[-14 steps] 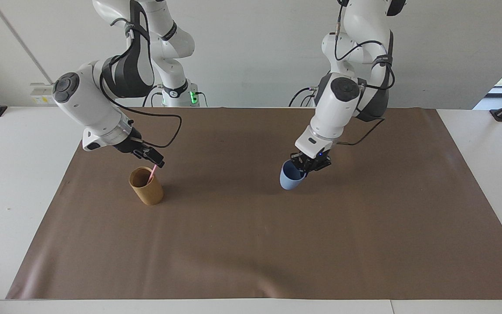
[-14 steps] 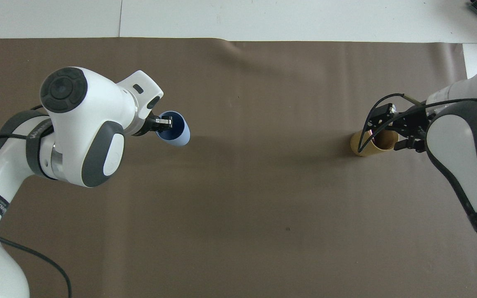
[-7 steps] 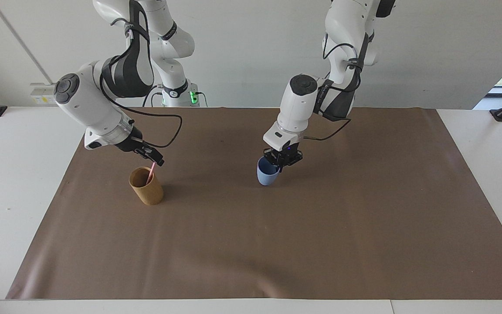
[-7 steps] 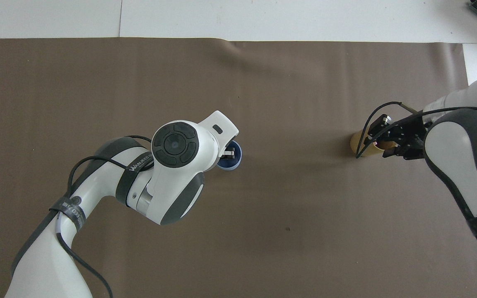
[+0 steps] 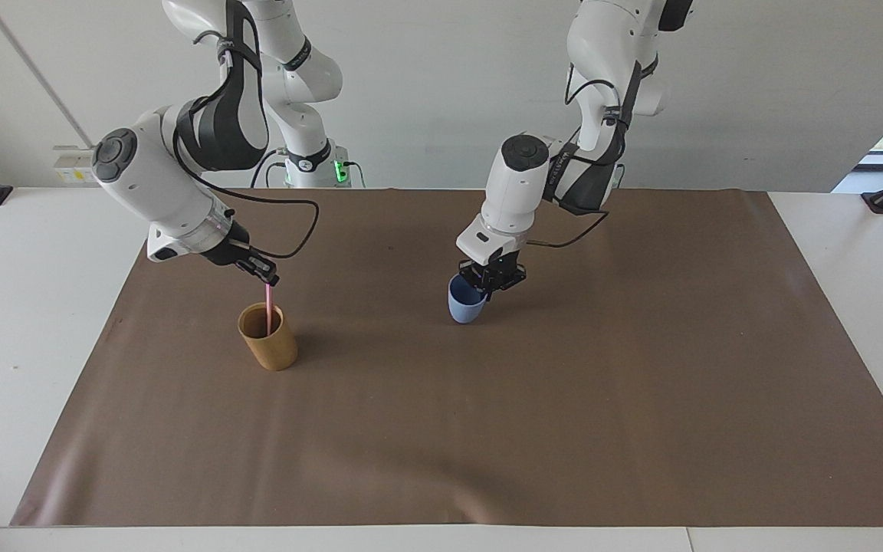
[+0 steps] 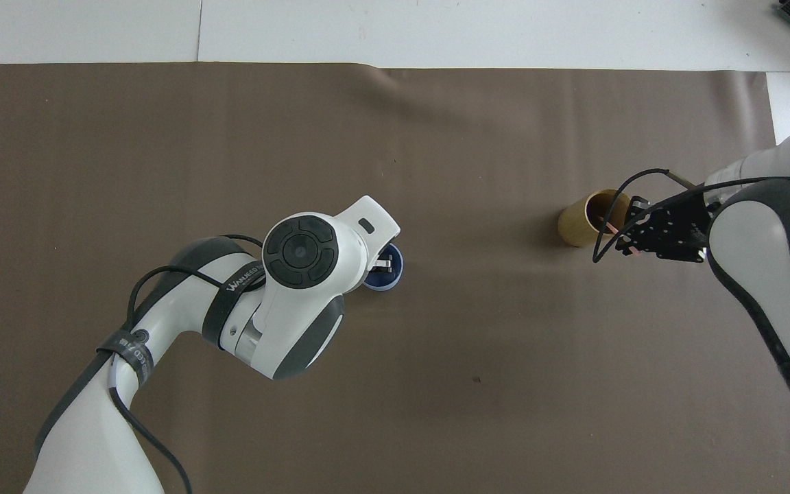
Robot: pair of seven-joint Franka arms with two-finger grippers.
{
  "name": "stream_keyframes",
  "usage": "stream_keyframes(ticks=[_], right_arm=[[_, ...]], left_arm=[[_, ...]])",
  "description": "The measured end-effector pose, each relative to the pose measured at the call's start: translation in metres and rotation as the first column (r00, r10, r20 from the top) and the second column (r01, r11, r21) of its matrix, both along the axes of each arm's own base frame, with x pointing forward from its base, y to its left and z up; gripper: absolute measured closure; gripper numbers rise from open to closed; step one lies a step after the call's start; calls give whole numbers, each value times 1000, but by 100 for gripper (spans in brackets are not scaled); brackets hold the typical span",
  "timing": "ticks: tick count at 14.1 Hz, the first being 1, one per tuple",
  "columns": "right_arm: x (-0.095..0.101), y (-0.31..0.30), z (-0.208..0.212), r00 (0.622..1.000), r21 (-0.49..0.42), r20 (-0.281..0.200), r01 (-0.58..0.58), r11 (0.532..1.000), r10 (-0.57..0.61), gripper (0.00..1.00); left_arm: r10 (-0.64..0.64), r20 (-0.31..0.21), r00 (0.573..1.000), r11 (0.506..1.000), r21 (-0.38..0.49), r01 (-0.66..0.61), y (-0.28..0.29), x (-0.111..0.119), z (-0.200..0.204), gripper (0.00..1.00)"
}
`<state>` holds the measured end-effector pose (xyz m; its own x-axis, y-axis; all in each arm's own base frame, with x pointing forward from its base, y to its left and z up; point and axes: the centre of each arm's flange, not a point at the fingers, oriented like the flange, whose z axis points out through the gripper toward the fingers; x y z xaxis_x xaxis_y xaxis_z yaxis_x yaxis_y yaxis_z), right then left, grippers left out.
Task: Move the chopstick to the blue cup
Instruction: 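Set the blue cup mid-table with the left gripper while the right gripper pulls the chopstick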
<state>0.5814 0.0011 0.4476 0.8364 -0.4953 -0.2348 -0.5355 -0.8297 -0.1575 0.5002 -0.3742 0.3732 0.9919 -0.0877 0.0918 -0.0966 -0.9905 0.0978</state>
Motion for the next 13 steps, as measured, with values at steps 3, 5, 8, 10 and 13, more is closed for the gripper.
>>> stream_keyframes(ticks=[3,5,8,10,13], right_arm=[[0,-5,5,1000,3,-8,4,1000,-4,91],[1,-10,9,1000,4,-8,10,1000,-10,91],[1,-13,11,1000,5,-8,14,1000,-14,91],[2,-13,18,1000,6,-9,10,1000,-10,91],[3,-10,47,1000,14,-14,-10,1000,11,91]], left_arm=[[0,-1,1000,1000,1,0,0,-1,-2,73],[1,0,1000,1000,1,-1,1,0,-2,52],[8,9,1000,1000,-3,-8,4,4,2,15],[18,27,999,1000,-13,-18,8,8,12,0],[51,75,996,998,-39,-48,29,26,46,0]])
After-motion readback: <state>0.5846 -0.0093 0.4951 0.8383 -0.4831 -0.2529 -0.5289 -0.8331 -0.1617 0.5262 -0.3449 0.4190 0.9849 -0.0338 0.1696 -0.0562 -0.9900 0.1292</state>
